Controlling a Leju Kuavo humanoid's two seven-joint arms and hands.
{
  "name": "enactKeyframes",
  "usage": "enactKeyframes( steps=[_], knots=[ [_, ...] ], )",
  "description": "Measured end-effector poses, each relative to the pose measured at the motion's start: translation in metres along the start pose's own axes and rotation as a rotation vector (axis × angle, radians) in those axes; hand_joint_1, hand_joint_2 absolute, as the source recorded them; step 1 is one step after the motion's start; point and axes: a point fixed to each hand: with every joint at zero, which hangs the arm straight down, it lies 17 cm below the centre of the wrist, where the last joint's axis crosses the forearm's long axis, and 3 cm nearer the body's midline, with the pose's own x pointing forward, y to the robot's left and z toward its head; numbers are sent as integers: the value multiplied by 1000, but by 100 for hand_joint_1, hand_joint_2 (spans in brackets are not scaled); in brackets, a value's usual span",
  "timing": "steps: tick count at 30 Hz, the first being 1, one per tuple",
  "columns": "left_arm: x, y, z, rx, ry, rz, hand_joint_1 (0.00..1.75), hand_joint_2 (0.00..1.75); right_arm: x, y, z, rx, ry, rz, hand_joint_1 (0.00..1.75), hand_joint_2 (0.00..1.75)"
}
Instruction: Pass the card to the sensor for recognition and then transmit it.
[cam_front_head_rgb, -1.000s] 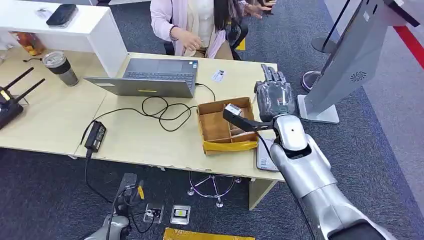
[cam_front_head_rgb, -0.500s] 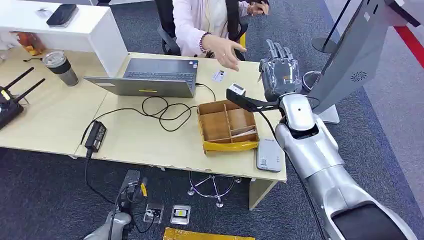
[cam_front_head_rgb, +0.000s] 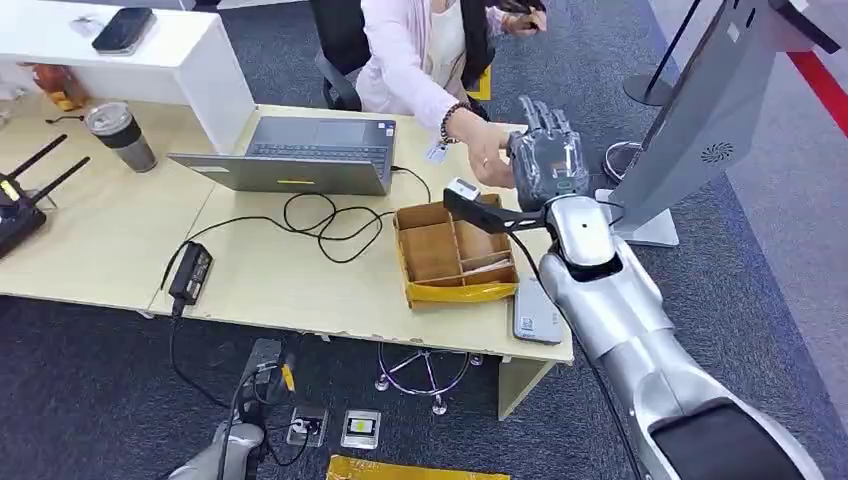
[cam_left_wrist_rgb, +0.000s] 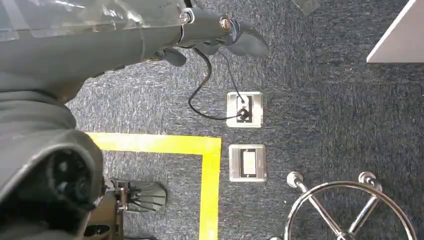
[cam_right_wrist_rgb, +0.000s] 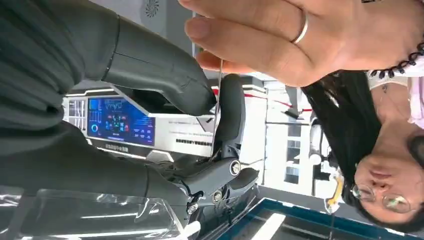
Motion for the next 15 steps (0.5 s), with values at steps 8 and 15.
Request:
enactKeyframes(
  steps=[8, 15],
  knots=[
    [1, -1, 0, -3, -1, -1, 0, 0, 7, 0, -2, 1, -4, -6, 0, 0],
    [1, -4, 0, -20, 2, -4, 0, 0, 17, 1, -4, 18, -34, -17, 0, 0]
  ],
)
